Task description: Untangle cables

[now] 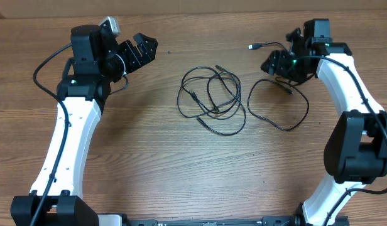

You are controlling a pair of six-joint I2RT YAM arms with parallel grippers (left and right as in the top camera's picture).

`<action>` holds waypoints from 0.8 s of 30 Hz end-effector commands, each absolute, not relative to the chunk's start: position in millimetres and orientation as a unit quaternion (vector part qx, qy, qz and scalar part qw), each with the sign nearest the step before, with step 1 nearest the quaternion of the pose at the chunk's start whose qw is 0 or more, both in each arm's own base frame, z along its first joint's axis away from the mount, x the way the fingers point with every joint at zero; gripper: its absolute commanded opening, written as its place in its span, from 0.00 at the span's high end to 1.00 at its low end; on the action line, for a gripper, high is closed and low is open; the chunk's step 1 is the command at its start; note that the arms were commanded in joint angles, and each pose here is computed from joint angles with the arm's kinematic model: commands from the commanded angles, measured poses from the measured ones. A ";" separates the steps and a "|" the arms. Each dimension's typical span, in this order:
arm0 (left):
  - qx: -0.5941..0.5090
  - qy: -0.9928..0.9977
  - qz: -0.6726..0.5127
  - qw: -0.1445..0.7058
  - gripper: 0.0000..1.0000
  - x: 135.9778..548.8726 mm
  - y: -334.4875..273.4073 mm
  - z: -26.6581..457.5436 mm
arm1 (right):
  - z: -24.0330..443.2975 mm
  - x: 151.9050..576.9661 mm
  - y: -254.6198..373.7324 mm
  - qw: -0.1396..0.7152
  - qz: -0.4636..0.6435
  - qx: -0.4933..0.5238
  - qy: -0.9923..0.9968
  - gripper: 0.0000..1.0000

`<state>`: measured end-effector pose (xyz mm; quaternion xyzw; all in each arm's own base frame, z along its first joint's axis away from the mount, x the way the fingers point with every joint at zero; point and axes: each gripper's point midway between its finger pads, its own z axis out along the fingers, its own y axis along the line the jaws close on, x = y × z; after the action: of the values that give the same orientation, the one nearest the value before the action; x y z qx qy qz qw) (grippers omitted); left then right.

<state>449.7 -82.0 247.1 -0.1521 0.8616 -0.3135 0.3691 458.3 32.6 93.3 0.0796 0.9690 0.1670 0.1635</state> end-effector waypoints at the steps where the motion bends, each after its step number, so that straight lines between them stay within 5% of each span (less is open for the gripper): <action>1: -0.144 0.862 -0.305 0.379 0.00 451.2 -80.2 250.2 | 106.7 448.4 -16.1 0.168 0.050 0.092 0.980 0.25; 10: -0.144 0.862 -0.305 0.379 0.00 451.3 -80.2 250.0 | 115.7 405.9 -23.8 0.108 0.011 0.041 0.993 0.24; 14: -0.144 0.862 -0.305 0.379 0.00 451.2 -80.2 250.2 | 111.3 383.9 -23.7 0.062 0.008 0.040 0.997 0.41; 17: -0.144 0.862 -0.305 0.379 0.00 451.2 -80.2 250.2 | 110.1 379.8 -23.4 0.054 0.009 0.041 0.998 0.67; 21: -0.144 0.862 -0.305 0.379 0.00 451.3 -80.2 250.0 | 101.9 384.2 -23.8 0.064 0.008 0.039 0.997 0.69; 24: -0.144 0.862 -0.305 0.379 0.00 451.2 -80.2 250.2 | 94.7 386.1 -23.8 0.069 0.008 0.029 0.997 0.82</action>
<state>449.9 -81.5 246.9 -0.1530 0.8617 -0.3121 0.3697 388.2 -22.6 92.6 0.0426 0.9973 0.0136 0.0586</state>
